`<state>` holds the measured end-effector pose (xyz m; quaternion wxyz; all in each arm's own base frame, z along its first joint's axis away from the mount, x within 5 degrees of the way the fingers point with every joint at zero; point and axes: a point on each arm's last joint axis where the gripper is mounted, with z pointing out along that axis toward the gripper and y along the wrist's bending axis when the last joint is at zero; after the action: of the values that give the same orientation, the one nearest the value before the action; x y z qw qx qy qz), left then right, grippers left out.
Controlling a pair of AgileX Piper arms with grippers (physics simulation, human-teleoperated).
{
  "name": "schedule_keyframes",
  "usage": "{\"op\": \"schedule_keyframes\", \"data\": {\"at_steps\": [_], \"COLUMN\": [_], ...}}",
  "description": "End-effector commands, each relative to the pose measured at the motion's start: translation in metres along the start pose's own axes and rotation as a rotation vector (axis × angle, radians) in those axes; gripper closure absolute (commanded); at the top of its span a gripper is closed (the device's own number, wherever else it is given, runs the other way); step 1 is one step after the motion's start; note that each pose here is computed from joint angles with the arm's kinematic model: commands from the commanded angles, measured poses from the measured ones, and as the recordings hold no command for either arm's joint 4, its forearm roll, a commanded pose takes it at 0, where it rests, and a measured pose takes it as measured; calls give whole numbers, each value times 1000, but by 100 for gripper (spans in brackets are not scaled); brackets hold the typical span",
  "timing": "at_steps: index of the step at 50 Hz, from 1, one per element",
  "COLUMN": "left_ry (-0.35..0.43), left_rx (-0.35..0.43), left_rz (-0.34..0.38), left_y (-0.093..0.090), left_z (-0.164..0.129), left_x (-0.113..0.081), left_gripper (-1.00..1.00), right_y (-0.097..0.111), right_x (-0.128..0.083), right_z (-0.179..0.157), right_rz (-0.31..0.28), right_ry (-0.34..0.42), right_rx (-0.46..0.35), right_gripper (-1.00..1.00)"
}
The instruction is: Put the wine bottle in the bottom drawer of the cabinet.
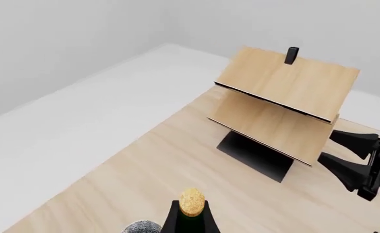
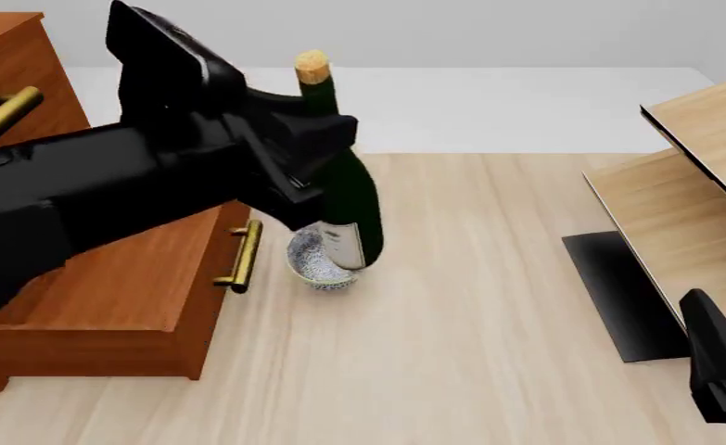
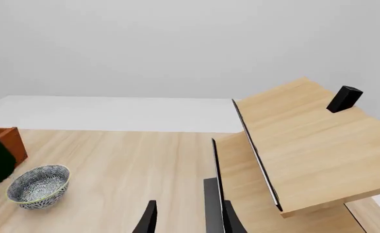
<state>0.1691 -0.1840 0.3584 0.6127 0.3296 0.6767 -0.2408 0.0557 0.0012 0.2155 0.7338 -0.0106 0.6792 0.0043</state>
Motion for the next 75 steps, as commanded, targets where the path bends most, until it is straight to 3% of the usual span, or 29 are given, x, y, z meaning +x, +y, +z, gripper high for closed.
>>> {"op": "schedule_keyframes", "data": {"at_steps": [1,9,18,20,22,24,32,39,44,45,50,51,53,57,59,70,75], "left_ry": [-47,-48,-41,-44,-49,-34,-23,4,34,69,98,119,133,148,153,166,168], "left_rx": [-116,-167,-274,-311,-347,-375,-479,-502,-537,-551,-531,-529,-530,-541,-544,-581,-598], "left_rz": [6,27,26,69,16,47,30,28,-40,-48,-65,-32,-73,-61,-96,-72,-109], "left_y": [26,35,51,55,60,63,73,74,82,87,88,89,92,96,99,108,112], "left_z": [-35,-50,-78,-86,-92,-98,-119,-126,-125,-121,-113,-110,-107,-104,-101,-98,-99], "left_x": [-20,-24,-24,-22,-25,-25,-30,-30,-32,-27,-24,-20,-17,-16,-15,-11,-9], "left_gripper": [100,100,100,100,100,100,100,100,100,100,100,100,100,100,100,100,100], "right_y": [0,0,0,0,0,0,1,1,1,1,1,1,1,1,1,1,0], "right_x": [0,0,0,0,0,0,-1,0,0,0,0,0,0,0,0,0,0], "right_z": [0,0,0,0,0,0,0,0,0,0,0,0,0,0,0,0,0], "right_rz": [0,-2,-5,-6,-7,-4,-5,-5,-4,-6,-6,-2,-2,-5,-8,-6,-6], "right_ry": [0,1,-1,0,0,0,-1,0,-1,-1,-1,-1,-1,0,0,1,0], "right_rx": [-2,-4,-5,-7,-8,-8,-10,-10,-10,-11,-11,-11,-10,-11,-11,-9,-8], "right_gripper": [-100,-100,-100,-100,-100,-100,-100,-100,-100,-100,-100,-100,-100,-100,-100,-100,-100]}}
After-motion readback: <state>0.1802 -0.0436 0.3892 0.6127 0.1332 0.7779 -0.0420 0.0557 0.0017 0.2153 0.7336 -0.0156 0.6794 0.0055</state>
